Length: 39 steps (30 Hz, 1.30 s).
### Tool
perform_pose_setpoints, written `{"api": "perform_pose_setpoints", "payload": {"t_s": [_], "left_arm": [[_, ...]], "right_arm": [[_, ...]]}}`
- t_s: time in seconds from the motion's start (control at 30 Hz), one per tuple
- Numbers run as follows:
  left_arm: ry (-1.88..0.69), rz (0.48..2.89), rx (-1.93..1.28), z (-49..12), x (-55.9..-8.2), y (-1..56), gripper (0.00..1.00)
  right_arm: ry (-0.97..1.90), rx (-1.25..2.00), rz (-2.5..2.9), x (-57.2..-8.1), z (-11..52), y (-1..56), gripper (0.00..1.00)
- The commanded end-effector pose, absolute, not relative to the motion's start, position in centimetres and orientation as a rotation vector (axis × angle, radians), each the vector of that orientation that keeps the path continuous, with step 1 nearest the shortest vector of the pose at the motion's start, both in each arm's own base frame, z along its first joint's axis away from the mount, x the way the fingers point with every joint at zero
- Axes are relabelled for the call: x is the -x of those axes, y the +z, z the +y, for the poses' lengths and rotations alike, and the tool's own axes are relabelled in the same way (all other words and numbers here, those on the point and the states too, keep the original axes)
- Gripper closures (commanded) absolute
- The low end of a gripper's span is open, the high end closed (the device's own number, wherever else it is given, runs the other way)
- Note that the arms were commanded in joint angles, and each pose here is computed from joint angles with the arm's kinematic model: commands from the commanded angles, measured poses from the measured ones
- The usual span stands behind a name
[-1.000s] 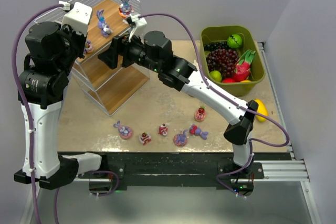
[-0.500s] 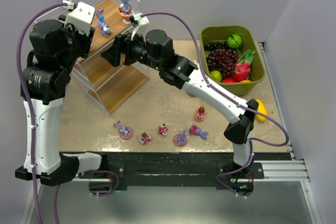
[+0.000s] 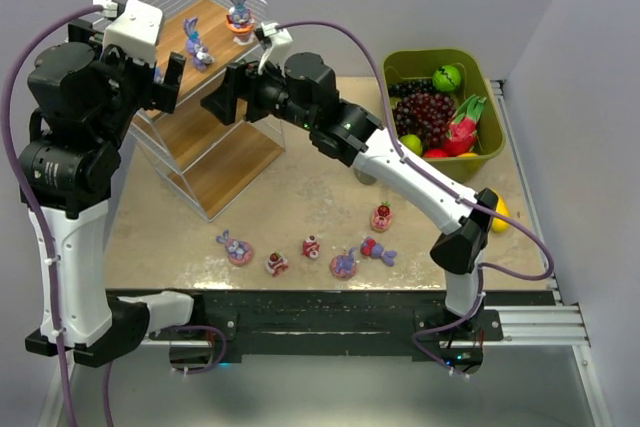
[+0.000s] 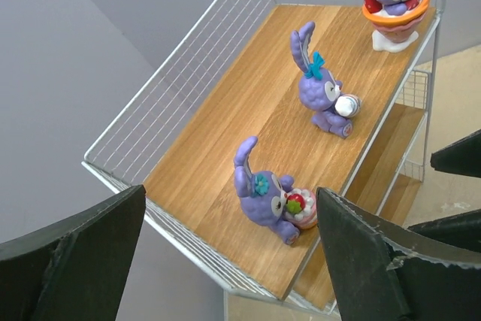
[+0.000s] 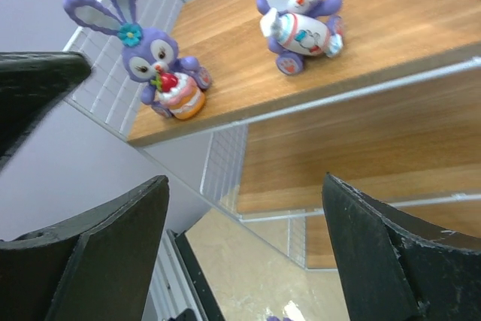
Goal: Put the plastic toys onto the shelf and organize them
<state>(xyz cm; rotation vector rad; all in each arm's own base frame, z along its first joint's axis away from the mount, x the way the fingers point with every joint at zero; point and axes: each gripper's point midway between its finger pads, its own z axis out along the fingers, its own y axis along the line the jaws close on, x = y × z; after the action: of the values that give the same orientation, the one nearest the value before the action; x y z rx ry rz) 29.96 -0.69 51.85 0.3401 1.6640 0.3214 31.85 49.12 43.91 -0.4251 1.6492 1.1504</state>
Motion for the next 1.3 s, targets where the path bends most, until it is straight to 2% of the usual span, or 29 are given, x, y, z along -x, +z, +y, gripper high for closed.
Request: {"api": "perform_pose_setpoints", "payload": {"t_s": [0.0, 0.2, 0.27, 0.4, 0.53, 0.73, 0.83, 0.97, 1.07, 1.13, 1.27], "left_arm": [[0.268, 1.537, -0.294, -0.7, -27.3, 55.5, 0.0], [0.09, 1.418, -0.418, -4.1, -24.8, 57.3, 0.0], [-0.013, 1.364, -0.514, -6.4, -24.0, 57.6, 0.01], [-0.233, 1.242, -0.733, -11.3, -22.1, 57.5, 0.0], [-0.371, 1.176, -0.846, -14.0, -21.2, 57.0, 0.0], [-0.541, 1.126, -0.958, -16.6, -21.0, 55.2, 0.01], [-0.592, 1.14, -0.964, -17.2, -21.6, 54.7, 0.0], [-0.68, 1.147, -0.965, -18.1, -22.0, 54.4, 0.01], [-0.728, 1.166, -0.943, -18.5, -22.8, 53.8, 0.01], [-0.724, 1.204, -0.906, -18.4, -24.0, 53.3, 0.01], [-0.704, 1.3, -0.79, -17.8, -26.4, 52.6, 0.02]], "right_arm": [[1.078, 0.397, 1.637, -31.1, 44.9, 46.7, 0.13], [0.827, 0.344, 1.863, -32.7, 38.6, 41.0, 0.1], [0.723, 0.359, 1.959, -32.6, 36.8, 37.1, 0.09], [0.511, 0.452, 2.138, -30.7, 32.8, 28.8, 0.08], [0.435, 0.486, 2.221, -28.4, 29.7, 25.1, 0.07], [0.258, 0.337, 2.408, -25.2, 23.8, 19.1, 0.07], [0.2, 0.131, 2.485, -24.5, 20.2, 17.3, 0.08], [0.245, -0.126, 2.556, -23.9, 17.0, 15.2, 0.11], [0.269, -0.198, 2.583, -23.3, 15.7, 13.8, 0.14], [0.307, -0.19, 2.606, -22.7, 15.6, 13.0, 0.16], [0.545, 0.041, 2.554, -22.3, 18.6, 13.9, 0.21]]}}
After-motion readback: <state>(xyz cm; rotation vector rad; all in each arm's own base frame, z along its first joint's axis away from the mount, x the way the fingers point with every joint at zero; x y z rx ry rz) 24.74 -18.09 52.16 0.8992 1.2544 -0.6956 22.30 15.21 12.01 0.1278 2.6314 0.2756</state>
